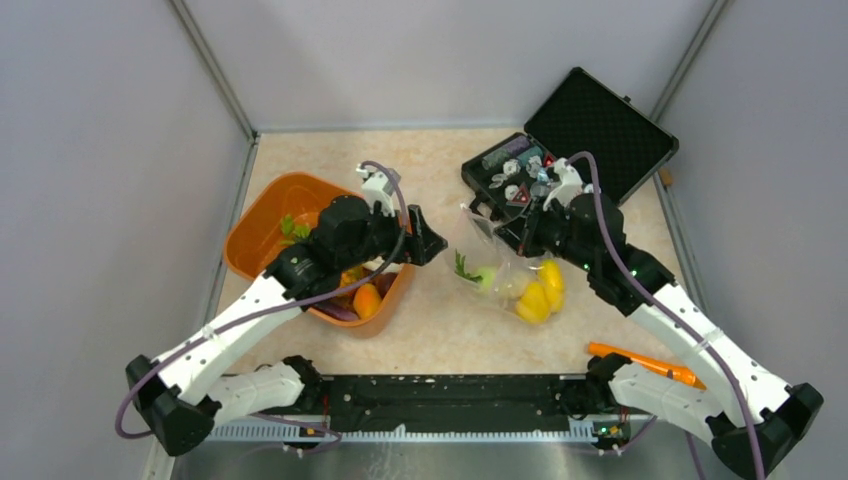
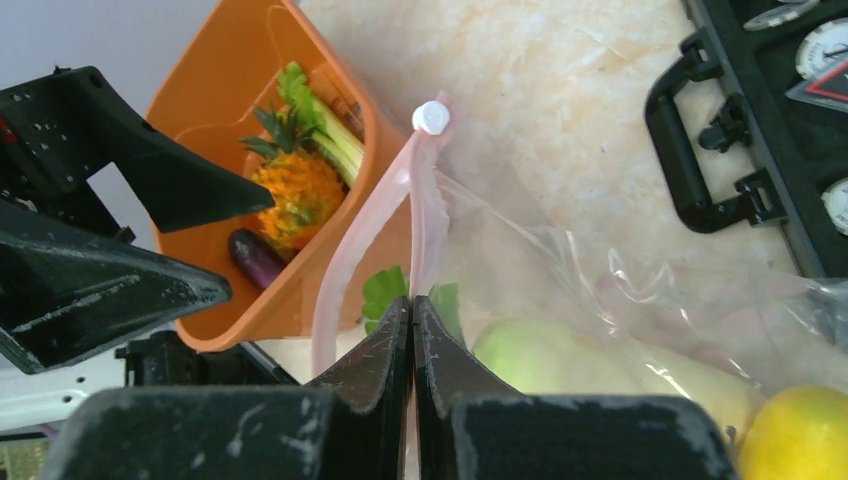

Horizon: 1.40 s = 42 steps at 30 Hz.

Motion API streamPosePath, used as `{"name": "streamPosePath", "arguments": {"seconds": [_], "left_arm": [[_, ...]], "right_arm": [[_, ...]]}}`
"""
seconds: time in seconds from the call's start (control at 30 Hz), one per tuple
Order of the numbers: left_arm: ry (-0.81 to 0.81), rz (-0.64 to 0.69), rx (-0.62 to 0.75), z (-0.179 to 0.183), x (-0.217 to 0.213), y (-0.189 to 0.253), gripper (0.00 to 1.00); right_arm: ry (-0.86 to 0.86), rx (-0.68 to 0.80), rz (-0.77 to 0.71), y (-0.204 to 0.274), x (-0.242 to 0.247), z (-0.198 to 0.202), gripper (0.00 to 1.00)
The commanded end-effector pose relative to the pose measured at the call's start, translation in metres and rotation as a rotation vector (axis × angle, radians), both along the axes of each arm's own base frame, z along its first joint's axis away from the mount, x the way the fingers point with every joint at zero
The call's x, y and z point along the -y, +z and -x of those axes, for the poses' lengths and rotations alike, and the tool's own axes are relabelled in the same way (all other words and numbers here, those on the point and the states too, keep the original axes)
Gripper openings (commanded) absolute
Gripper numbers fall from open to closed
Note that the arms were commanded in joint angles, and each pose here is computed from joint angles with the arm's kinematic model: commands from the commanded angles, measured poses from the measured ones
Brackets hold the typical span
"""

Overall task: Place the food in the zip-top bag and seal the zipper
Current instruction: Adjust the zipper food storage bag at the center of the board, then move the bin to the center of the board.

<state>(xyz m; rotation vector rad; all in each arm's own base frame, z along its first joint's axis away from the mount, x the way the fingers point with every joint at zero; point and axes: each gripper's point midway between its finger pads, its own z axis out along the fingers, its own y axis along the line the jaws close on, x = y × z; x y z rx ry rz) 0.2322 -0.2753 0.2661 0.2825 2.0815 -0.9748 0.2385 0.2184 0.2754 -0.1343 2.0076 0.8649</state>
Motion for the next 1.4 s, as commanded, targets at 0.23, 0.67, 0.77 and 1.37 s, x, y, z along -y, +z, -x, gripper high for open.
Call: {"name": "streamPosePath", "arguments": {"seconds": [0.23,0.67,0.77,1.37], "left_arm": [[0.565,-0.205,0.155,-0.043,-0.139,0.011,0.99],[0.825,-0.303,-0.120,-0.053,-0.202,-0.063,0.99],[0.669,-0.308,-0.133,-0.050,-0.180,-0.070,0.99],[0.517,-0.446,-0.371,-0.045,-0.161,-0.144,0.99]], "right_arm": [[0.198,0.136,-0.194,0.059,-0.024,0.028,0.00],[0.161,0.128,-0.185,0.053,-0.018,0.028,0.00],[0.154,0.128,-0.179,0.052,-0.017,0.027,0.00],[0.127,0.097,-0.110,0.035,-0.022,0.008,0.00]]}}
